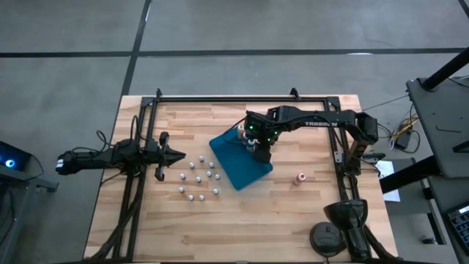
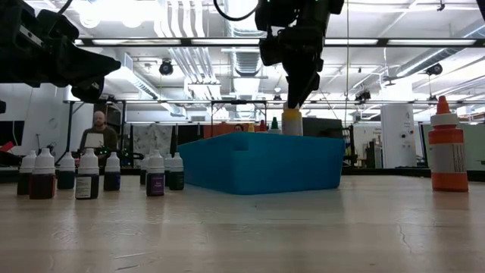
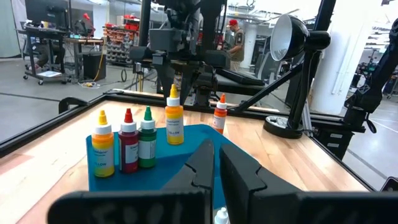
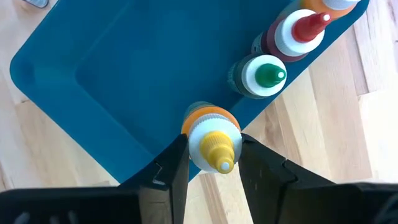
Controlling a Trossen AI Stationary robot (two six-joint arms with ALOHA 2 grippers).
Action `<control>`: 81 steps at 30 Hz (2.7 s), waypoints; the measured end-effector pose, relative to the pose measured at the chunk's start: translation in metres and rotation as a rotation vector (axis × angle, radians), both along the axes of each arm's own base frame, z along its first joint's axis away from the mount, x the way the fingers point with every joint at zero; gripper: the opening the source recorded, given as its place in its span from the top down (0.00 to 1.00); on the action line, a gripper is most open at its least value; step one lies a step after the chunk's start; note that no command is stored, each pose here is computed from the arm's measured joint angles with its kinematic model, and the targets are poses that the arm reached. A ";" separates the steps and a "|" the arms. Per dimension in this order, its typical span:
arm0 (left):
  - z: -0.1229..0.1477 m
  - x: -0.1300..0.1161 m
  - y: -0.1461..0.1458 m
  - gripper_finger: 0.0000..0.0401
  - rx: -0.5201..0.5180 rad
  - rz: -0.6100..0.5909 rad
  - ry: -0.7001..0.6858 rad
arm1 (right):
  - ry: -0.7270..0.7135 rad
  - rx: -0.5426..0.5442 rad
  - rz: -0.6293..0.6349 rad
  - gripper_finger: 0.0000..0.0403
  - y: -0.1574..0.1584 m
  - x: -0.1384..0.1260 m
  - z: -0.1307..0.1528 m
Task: Pick & Place food coloring
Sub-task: Put the yellow food coloring bottle into the blue bin
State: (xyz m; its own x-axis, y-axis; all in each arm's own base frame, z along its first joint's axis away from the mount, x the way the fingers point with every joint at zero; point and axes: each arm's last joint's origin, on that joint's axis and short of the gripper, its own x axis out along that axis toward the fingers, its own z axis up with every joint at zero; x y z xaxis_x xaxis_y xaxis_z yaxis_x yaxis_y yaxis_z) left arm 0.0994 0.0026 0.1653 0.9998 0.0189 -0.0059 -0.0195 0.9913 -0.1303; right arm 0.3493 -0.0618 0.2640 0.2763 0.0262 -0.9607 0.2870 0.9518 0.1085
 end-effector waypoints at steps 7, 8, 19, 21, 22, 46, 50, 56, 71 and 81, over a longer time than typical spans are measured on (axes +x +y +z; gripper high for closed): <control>0.000 0.000 0.000 1.00 0.000 0.000 0.000 | 0.006 -0.024 -0.027 0.73 -0.001 0.000 0.000; 0.000 0.000 0.000 1.00 0.000 0.000 0.000 | 0.007 -0.028 -0.030 0.73 -0.001 0.000 0.000; 0.000 0.000 0.000 1.00 0.000 0.000 0.000 | 0.027 -0.043 -0.028 0.73 0.001 -0.001 -0.006; 0.000 0.000 0.000 1.00 0.000 0.000 0.000 | 0.032 -0.041 -0.028 0.73 0.001 -0.002 -0.007; 0.000 0.000 0.000 1.00 0.000 0.000 0.000 | 0.035 -0.040 -0.027 0.73 0.002 -0.002 -0.008; 0.000 0.000 0.000 1.00 0.000 0.000 0.000 | 0.048 -0.028 -0.018 0.73 0.004 -0.003 -0.014; 0.000 0.000 0.000 1.00 0.000 0.000 0.000 | 0.041 -0.009 -0.013 0.73 0.005 -0.003 -0.014; 0.000 0.000 0.000 1.00 0.000 0.000 0.000 | 0.002 -0.017 -0.014 0.73 0.004 0.000 -0.017; 0.000 0.000 0.000 1.00 0.000 0.000 0.000 | 0.011 -0.091 -0.051 0.73 0.002 -0.001 -0.026; 0.000 0.000 0.000 1.00 0.000 0.000 0.000 | 0.026 -0.087 -0.057 0.73 0.002 -0.003 -0.035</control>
State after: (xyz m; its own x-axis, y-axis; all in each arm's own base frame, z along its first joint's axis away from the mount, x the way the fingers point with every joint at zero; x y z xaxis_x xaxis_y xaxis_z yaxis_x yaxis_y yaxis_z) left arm 0.0994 0.0026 0.1654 0.9998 0.0188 -0.0056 -0.0194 0.9913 -0.1303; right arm 0.3460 -0.0596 0.2294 0.2497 -0.0726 -0.9656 0.3430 0.9391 0.0181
